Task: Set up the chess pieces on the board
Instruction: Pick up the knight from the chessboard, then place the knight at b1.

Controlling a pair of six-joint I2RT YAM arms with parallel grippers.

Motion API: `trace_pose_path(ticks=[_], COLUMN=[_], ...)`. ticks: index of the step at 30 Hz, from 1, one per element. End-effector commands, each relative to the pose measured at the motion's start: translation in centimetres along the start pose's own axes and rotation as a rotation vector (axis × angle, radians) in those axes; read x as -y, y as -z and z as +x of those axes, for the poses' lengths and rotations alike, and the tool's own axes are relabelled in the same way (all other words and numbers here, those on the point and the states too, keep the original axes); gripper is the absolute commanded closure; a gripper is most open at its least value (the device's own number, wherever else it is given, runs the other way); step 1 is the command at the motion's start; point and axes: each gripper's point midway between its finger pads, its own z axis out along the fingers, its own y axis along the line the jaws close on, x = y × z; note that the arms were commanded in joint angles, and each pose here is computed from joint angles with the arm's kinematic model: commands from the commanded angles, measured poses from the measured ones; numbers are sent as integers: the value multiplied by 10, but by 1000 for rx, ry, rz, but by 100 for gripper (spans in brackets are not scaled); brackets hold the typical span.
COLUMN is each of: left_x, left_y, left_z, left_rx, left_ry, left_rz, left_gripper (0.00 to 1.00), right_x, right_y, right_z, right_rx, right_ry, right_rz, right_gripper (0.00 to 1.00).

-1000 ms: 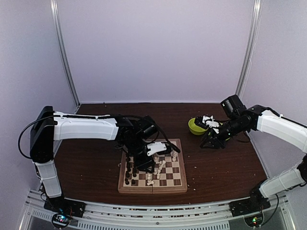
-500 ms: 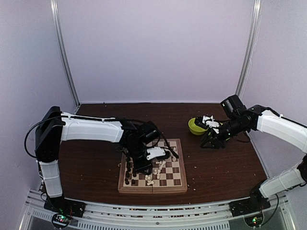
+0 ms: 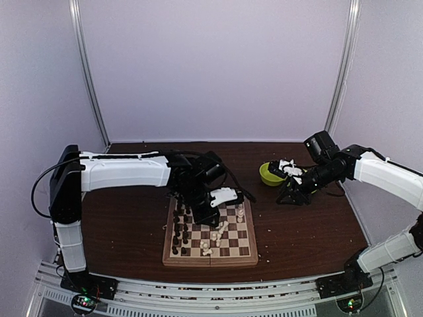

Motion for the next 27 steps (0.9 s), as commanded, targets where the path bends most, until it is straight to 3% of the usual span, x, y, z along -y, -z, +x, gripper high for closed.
trace_pose_path(ticks=[1, 12, 27], left_x=[27, 64, 51], left_y=[24, -10, -50], left_z=[-43, -74, -66], left_rx=[151, 144, 19], left_ry=[-104, -268, -271], left_rz=[55, 108, 18], left_gripper=[91, 91, 91], right_x=[1, 13, 20], right_y=[4, 6, 10], right_z=[-6, -6, -3], right_rx=[7, 15, 18], right_ry=[18, -32, -41], right_rz=[9, 38, 64], right_gripper=[66, 67, 67])
